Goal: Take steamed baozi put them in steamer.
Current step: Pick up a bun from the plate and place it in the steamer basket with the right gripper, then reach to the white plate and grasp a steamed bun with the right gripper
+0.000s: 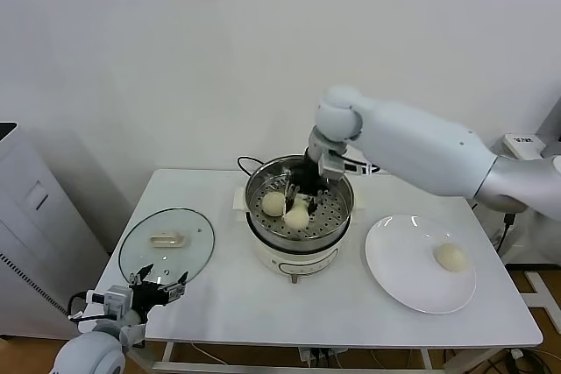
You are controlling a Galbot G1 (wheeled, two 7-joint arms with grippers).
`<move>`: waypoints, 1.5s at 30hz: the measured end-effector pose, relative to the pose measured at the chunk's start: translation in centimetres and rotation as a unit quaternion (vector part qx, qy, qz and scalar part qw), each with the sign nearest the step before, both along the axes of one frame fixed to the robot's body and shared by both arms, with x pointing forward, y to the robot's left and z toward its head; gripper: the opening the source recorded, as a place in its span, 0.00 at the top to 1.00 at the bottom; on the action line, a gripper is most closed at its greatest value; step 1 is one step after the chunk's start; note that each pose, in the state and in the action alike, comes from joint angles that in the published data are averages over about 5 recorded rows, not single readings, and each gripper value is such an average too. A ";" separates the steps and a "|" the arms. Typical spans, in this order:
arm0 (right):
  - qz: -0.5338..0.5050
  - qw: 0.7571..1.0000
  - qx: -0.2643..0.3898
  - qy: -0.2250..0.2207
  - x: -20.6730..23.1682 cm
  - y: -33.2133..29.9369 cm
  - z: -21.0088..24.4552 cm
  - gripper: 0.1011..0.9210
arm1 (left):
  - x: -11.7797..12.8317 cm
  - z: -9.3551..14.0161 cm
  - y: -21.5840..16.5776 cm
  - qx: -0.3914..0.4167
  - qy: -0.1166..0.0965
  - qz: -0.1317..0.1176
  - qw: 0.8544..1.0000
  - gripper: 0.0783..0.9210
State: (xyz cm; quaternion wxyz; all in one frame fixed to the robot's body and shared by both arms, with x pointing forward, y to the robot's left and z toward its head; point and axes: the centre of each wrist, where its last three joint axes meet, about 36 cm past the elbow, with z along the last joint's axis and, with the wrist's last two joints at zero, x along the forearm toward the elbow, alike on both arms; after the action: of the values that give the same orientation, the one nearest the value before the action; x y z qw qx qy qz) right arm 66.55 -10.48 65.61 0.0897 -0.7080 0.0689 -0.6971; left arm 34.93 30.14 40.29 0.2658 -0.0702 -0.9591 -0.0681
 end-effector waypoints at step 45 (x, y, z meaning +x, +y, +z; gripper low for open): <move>-0.365 0.930 -0.005 -0.031 7.3 -19.3 4.9 0.12 | -0.1 0.5 0.2 0.002 -0.006 0.001 1.000 0.12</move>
State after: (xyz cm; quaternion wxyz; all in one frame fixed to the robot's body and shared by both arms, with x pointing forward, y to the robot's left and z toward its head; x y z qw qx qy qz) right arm 73.86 -29.77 70.55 -0.1726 -0.6126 0.3164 -0.7034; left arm 34.81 30.33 40.79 0.2604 -0.0681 -0.9606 -0.0698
